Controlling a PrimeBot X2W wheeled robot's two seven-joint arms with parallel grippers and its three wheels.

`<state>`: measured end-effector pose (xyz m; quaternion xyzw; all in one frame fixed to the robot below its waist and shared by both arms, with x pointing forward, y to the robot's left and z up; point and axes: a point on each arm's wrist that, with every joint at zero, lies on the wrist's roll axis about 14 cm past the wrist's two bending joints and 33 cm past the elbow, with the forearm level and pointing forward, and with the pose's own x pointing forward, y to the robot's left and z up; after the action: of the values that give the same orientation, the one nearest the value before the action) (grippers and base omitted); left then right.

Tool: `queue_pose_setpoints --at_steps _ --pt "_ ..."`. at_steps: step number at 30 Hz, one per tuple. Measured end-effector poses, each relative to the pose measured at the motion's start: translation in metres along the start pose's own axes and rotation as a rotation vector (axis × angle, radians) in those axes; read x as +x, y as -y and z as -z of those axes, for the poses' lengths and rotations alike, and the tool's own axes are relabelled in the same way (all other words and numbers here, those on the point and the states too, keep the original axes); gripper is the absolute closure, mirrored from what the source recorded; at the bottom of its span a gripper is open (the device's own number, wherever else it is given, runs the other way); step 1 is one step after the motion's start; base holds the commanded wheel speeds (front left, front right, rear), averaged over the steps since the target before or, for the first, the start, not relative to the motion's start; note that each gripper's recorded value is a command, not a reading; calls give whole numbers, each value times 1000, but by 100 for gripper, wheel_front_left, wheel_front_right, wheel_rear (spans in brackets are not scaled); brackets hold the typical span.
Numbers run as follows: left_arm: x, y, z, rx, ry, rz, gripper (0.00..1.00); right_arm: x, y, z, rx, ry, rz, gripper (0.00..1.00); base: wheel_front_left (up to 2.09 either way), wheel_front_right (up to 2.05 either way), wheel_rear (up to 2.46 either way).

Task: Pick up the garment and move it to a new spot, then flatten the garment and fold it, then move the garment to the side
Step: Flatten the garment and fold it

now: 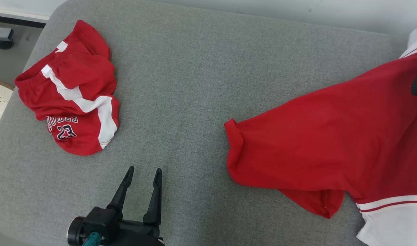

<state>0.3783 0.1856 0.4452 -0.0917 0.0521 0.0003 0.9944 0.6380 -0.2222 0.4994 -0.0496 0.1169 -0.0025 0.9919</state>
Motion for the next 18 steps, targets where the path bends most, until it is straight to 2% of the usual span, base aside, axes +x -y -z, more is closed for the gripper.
queue_pose_setpoints --at_steps 1,5,9,15,18 --pt "0 -1 0 1 0 -2 0 0 -2 1 1 -1 -2 0 0 0 0" --pt "-2 0 -1 1 2 -1 0 -8 -11 5 6 4 -14 0 0 0 0" --pt "-9 -1 -5 11 14 -4 0 -25 -15 -5 32 77 -15 0 0 0 0" --pt "-18 2 -8 29 27 9 0 -53 -55 -14 132 143 -86 0 0 0 0" --pt "-18 8 -10 42 33 32 0 -71 -50 -22 146 215 -89 0 0 0 0"
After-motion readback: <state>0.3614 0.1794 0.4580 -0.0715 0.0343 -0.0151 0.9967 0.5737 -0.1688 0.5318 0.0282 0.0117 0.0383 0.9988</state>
